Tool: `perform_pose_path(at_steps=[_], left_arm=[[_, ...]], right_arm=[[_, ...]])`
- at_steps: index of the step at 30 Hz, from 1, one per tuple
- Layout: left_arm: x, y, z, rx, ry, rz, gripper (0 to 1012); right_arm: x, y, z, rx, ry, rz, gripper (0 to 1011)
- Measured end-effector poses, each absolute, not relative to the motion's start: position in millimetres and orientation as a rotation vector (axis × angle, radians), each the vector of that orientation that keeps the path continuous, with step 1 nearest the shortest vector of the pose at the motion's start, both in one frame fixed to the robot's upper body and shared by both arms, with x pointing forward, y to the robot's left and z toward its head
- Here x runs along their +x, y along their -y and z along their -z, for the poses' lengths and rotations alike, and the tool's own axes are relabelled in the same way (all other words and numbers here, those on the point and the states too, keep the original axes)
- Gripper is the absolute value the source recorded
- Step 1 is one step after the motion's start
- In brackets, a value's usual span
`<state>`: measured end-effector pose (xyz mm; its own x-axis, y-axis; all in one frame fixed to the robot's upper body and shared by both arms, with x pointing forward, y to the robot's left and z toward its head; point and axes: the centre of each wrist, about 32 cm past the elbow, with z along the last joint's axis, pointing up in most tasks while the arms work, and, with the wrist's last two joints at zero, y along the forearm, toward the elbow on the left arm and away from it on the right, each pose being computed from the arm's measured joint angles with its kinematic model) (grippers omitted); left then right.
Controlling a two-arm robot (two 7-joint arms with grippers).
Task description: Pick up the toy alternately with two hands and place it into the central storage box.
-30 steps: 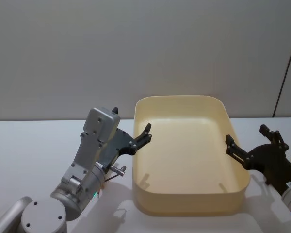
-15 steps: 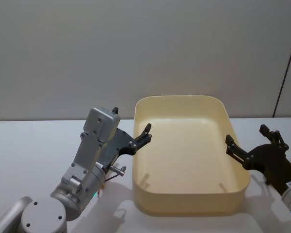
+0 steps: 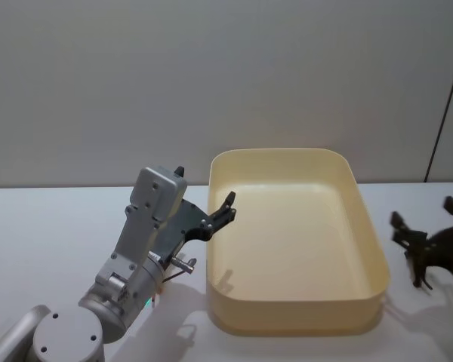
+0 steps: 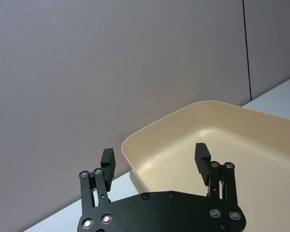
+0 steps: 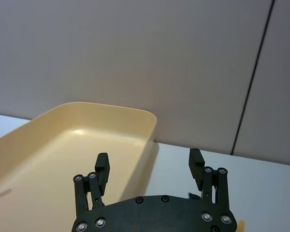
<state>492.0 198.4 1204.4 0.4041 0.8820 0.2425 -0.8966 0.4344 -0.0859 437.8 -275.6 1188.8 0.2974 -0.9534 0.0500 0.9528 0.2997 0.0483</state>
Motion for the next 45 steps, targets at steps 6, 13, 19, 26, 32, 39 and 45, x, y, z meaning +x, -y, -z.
perform_pose_path(at_steps=[6, 13, 19, 26, 32, 39, 45], left_arm=[[492.0, -198.4, -1204.4, 0.061, 0.267, -1.124, 1002], [492.0, -198.4, -1204.4, 0.061, 0.268, -1.124, 1002], [492.0, -198.4, -1204.4, 0.061, 0.268, -1.124, 1002], [492.0, -198.4, -1204.4, 0.061, 0.268, -1.124, 1002], [492.0, -198.4, -1204.4, 0.061, 0.268, -1.124, 1002], [492.0, -198.4, -1204.4, 0.061, 0.268, -1.124, 1002], [492.0, -198.4, -1204.4, 0.061, 0.268, -1.124, 1002]], right_arm=[[423.3, 305.4, -1190.9, -0.012, 0.061, 1.307, 1001], [404.3, 327.7, -1191.1, -0.049, 0.035, 1.344, 1001], [392.8, 339.0, -1190.0, -0.081, 0.018, 1.366, 1001], [384.4, 348.0, -1186.2, -0.116, -0.008, 1.397, 1001], [384.3, 353.1, -1180.3, -0.146, -0.038, 1.422, 1001], [391.8, 353.0, -1171.9, -0.171, -0.071, 1.433, 1001], [404.1, 348.0, -1162.1, -0.193, -0.099, 1.414, 1001]])
